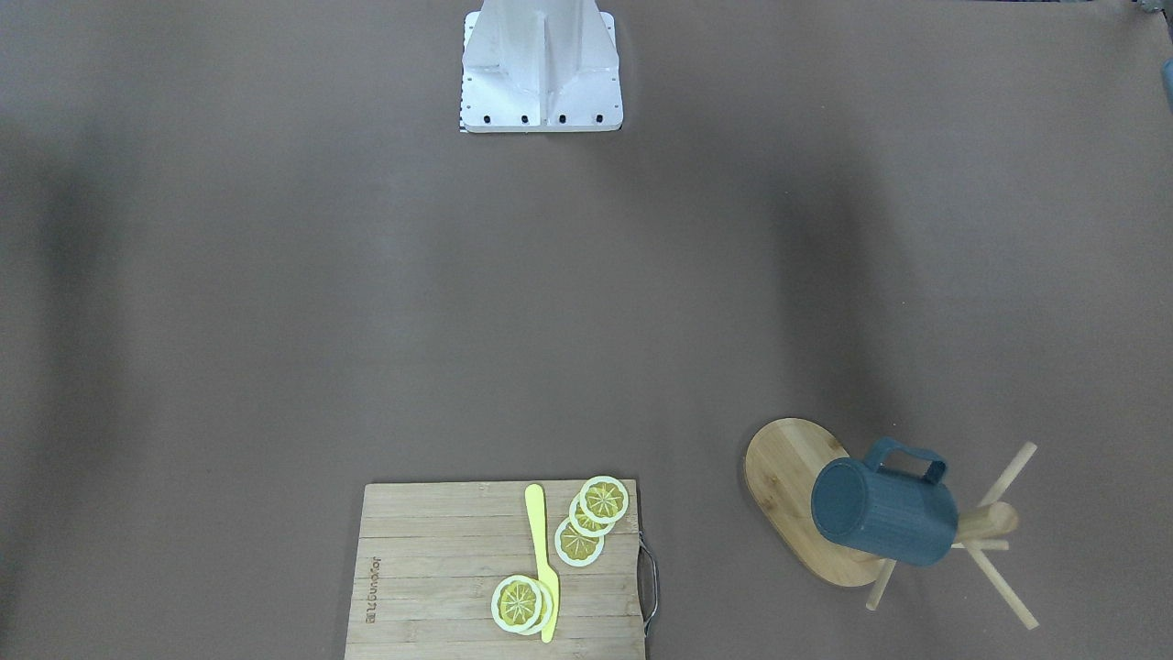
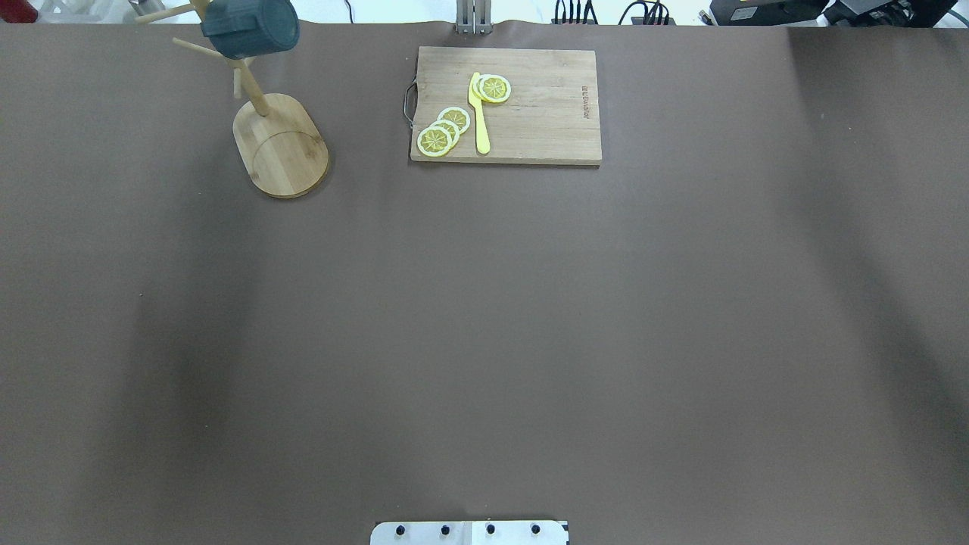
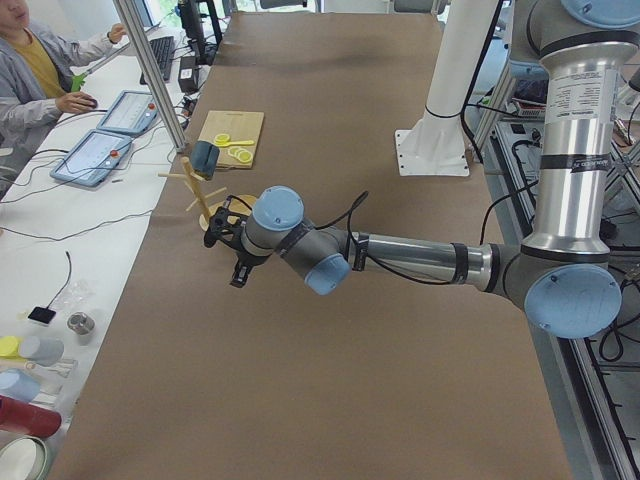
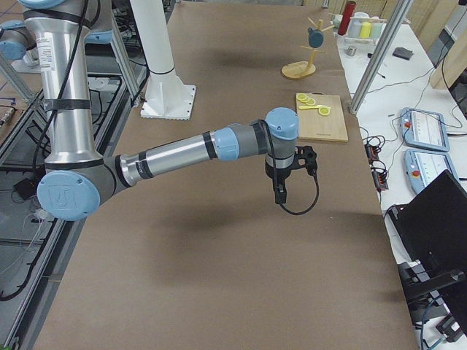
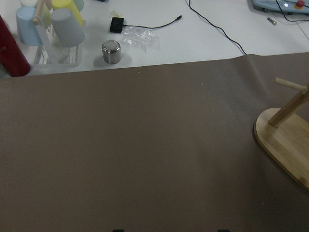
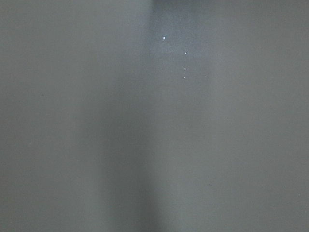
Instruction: Hang cup on storage rack
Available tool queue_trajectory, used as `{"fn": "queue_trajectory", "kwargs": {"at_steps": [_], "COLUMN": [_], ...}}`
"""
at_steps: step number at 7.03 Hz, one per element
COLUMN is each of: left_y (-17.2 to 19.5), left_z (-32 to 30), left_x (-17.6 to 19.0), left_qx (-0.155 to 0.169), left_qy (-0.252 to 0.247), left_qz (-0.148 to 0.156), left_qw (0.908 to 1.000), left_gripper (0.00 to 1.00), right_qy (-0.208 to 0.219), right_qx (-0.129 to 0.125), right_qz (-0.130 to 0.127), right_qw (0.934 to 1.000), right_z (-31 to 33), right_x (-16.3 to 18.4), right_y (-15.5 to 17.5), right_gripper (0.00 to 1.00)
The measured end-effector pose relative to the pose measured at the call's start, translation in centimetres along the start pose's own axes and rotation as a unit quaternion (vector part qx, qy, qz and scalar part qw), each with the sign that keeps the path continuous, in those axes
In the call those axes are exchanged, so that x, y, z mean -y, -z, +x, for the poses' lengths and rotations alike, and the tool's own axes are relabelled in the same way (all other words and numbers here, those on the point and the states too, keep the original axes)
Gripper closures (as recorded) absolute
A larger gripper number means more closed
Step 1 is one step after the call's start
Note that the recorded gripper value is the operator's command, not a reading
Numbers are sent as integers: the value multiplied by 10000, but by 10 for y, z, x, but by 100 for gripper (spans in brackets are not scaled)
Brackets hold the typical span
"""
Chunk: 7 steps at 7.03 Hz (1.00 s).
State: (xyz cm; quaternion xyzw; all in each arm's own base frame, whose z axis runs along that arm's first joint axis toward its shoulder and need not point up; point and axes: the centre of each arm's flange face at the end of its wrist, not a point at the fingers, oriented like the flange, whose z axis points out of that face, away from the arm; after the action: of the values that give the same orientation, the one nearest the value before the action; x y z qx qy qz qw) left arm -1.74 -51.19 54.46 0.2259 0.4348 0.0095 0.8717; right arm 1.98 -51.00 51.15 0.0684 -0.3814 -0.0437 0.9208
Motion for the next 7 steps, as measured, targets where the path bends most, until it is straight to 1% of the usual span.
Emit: {"fn": "queue_trajectory", "kwargs": {"at_steps": [1, 3, 5, 7], "left_y": [1, -2, -6, -12], "left_z": [-12, -25, -31, -37], "left_x": [-9, -22, -28, -40], "left_qx": [-38, -74, -44, 12], "left_qy": [66, 424, 723, 806], "left_qz": [-287, -748, -1026, -1242], "left_qw": [9996, 9963, 9921, 9890], "left_gripper": [28, 29, 29, 29], "right_qy": [57, 140, 109, 136], "right_qx": [-23, -89, -147, -204], "right_qz": [-69, -219, -319, -376], "right_qw": [10000, 9996, 9993, 9990], "right_z": [8, 23, 52, 82], "right_x": [-2, -7, -10, -17], "right_y": [1, 1, -3, -5], "right_gripper": [0, 0, 0, 0]}}
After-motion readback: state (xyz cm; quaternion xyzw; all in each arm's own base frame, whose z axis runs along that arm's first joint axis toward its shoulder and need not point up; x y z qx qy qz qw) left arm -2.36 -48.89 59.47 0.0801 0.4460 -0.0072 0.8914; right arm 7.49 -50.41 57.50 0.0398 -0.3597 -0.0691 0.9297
